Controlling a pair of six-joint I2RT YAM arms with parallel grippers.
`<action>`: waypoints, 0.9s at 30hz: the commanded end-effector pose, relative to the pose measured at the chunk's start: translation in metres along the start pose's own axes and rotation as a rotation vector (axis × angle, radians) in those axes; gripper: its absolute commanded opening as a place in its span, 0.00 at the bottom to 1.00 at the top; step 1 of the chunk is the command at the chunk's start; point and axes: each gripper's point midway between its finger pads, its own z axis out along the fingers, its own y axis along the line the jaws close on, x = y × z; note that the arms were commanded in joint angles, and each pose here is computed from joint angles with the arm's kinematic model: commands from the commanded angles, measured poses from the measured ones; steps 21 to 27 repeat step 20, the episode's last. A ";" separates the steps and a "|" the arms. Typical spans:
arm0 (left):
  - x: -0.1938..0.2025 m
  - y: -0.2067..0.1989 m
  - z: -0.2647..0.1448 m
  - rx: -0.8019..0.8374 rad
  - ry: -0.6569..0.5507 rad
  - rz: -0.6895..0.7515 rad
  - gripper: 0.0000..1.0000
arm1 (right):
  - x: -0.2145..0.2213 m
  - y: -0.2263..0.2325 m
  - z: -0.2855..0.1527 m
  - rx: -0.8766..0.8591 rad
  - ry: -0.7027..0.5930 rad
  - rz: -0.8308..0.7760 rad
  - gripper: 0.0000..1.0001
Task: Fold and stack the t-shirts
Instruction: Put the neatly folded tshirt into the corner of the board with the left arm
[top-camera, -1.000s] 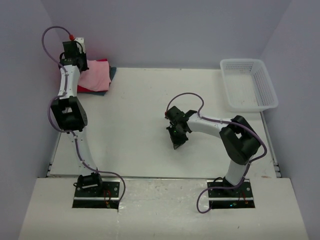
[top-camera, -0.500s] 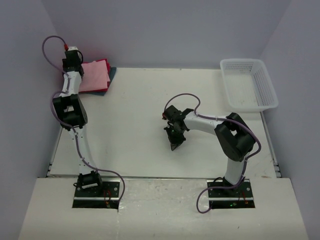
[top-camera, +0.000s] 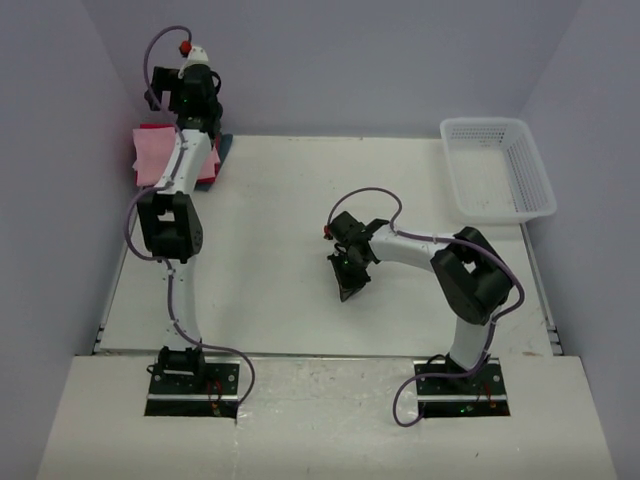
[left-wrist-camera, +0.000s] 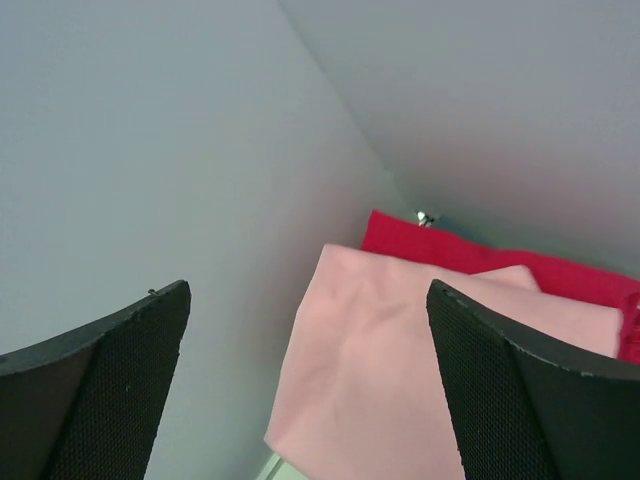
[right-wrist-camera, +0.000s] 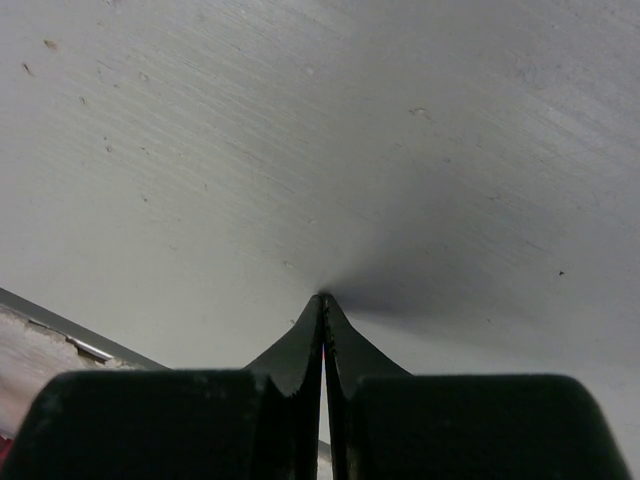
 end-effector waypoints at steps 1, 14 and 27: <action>-0.085 0.074 -0.044 -0.147 -0.133 -0.115 1.00 | -0.003 0.000 -0.005 0.000 -0.053 -0.016 0.00; -0.065 -0.014 -0.230 0.530 0.012 -0.443 1.00 | -0.056 0.011 -0.078 0.006 -0.438 -0.040 0.52; 0.002 -0.022 -0.298 0.716 0.098 -0.493 1.00 | -0.074 0.014 -0.117 0.004 -0.621 -0.068 0.58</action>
